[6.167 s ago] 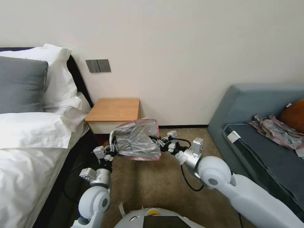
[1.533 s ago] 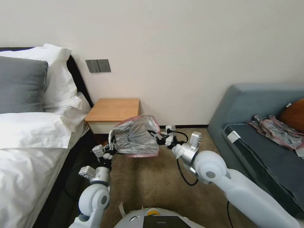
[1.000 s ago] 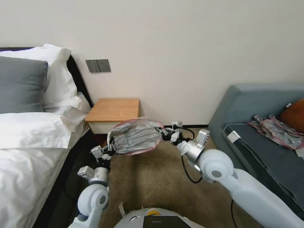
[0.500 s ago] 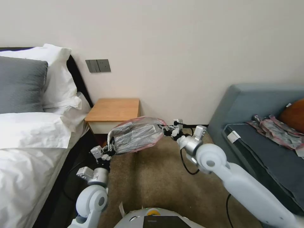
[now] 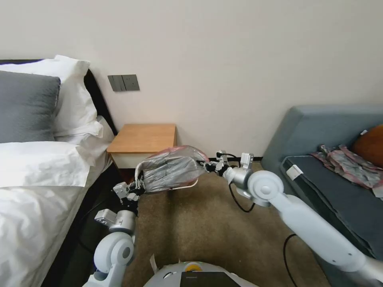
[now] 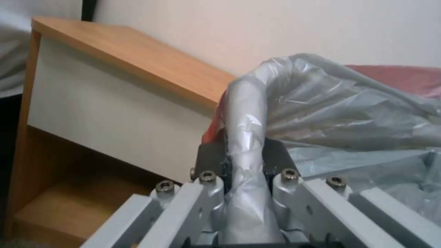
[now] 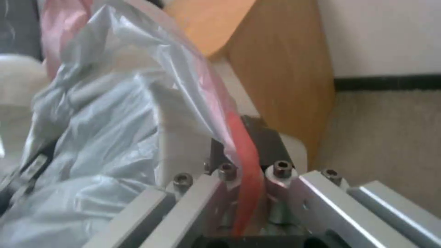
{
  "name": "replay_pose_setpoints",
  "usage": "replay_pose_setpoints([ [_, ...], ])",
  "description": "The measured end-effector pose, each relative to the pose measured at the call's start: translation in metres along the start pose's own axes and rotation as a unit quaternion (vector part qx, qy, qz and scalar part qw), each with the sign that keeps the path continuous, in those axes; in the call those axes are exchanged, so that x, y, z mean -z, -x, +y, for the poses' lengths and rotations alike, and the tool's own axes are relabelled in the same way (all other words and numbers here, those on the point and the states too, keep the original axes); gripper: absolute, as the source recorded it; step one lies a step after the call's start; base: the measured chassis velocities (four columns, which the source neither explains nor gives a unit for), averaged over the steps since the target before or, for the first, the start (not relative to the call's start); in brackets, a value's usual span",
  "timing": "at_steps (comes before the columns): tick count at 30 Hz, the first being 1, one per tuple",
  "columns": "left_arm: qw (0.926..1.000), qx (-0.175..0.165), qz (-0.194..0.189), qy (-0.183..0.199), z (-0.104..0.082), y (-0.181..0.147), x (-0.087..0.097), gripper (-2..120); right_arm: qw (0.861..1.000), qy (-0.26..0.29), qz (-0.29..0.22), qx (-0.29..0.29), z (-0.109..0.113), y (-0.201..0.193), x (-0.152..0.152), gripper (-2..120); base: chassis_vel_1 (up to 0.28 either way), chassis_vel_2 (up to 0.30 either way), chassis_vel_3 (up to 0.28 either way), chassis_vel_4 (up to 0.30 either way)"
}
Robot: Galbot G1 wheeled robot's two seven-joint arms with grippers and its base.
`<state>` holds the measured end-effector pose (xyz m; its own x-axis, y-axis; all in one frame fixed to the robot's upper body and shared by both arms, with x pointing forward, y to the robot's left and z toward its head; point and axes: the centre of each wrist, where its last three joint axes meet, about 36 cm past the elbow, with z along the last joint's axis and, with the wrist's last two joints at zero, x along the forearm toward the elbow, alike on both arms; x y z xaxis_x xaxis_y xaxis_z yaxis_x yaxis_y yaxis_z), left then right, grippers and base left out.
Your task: Pick up the garbage bag from the table and place it over the trash can.
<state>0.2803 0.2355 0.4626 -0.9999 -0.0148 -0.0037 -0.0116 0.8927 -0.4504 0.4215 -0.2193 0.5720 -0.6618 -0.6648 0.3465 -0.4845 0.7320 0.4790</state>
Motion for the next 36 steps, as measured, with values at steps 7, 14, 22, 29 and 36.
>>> replay_pose_setpoints([
  [7,1.0000,0.000,-0.001,-0.006,0.001,0.004,-0.001,7,0.999,0.005,0.032,0.007,-0.003,-0.014,-0.002,0,0.000,0.000,0.000,0.000],
  [14,1.0000,-0.004,-0.001,-0.009,0.000,0.004,-0.001,7,0.999,0.029,0.045,0.006,-0.007,-0.011,-0.007,0,0.000,0.000,0.000,0.000],
  [22,0.9999,-0.008,-0.005,-0.008,-0.001,0.002,0.003,7,0.996,0.065,0.051,0.020,-0.003,-0.006,-0.030,0,0.000,0.000,0.000,0.000],
  [29,0.9999,-0.009,-0.007,-0.013,-0.002,0.001,0.006,7,0.998,0.053,0.006,0.016,0.002,-0.007,-0.057,25,0.000,0.000,0.000,0.000],
  [36,0.9998,-0.009,-0.005,-0.019,-0.003,0.001,0.006,7,0.997,0.063,-0.041,0.004,0.005,-0.006,-0.075,50,0.000,0.000,0.000,0.000],
])
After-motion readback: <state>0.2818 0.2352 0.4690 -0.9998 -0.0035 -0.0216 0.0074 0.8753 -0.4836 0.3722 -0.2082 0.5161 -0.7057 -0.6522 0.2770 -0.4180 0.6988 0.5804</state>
